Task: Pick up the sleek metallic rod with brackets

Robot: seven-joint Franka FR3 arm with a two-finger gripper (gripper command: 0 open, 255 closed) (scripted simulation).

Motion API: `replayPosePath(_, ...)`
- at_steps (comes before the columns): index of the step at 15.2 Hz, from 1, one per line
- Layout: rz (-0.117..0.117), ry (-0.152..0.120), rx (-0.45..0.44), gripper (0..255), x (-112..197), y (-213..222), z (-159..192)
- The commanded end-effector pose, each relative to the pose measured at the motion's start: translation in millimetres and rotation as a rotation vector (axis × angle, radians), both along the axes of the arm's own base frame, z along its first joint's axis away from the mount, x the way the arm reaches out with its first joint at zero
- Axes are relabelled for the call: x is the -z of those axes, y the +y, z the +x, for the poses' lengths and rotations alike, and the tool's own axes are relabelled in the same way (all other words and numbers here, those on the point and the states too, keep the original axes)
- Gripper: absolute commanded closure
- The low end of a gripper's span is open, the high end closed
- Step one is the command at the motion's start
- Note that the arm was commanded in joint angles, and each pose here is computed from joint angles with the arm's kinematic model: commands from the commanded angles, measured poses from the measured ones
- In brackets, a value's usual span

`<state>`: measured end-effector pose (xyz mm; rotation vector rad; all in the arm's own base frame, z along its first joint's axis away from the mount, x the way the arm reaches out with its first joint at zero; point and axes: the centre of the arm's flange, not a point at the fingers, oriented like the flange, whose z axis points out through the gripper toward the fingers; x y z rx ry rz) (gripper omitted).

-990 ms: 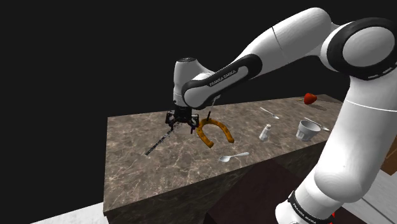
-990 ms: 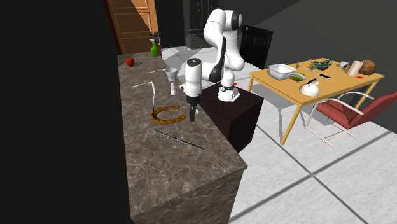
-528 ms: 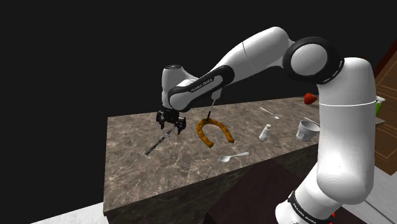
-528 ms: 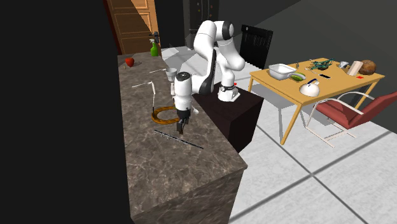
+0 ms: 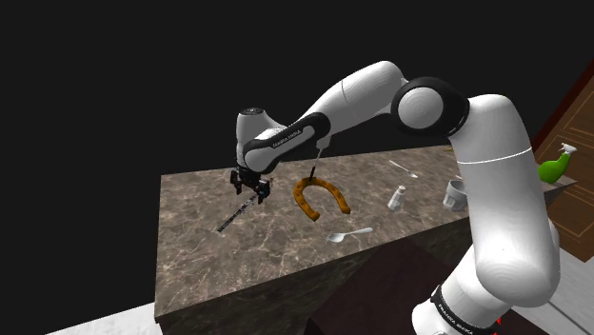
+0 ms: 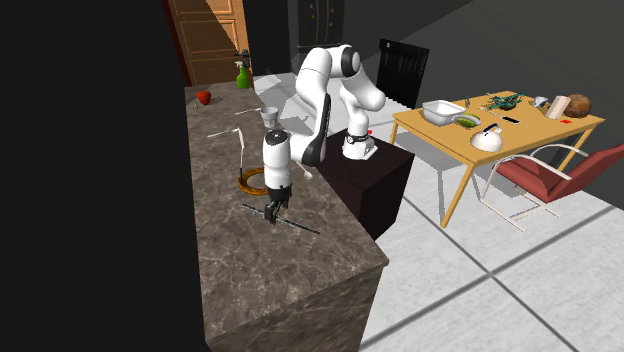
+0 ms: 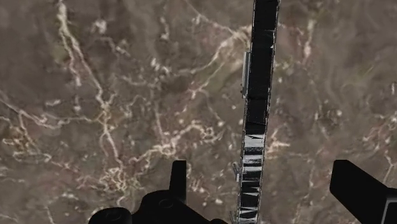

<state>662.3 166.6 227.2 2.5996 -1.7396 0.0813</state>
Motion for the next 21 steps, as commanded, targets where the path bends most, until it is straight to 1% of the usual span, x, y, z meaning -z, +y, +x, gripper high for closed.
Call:
replayPosePath(1, 0.000, 0.000, 0.001, 0, 11.0, 0.0, 0.4)
replayPosePath(3, 0.000, 0.000, 0.001, 0, 24.6, 0.0, 0.4)
replayPosePath(5, 0.000, 0.000, 0.001, 0, 24.6, 0.0, 0.4)
replayPosePath(6, 0.000, 0.000, 0.001, 255, 24.7, 0.3, 0.5)
replayPosePath(15, 0.000, 0.000, 0.001, 255, 24.6, 0.0, 0.4)
replayPosePath(21, 0.000, 0.000, 0.001, 255, -7.1, 0.0, 0.4)
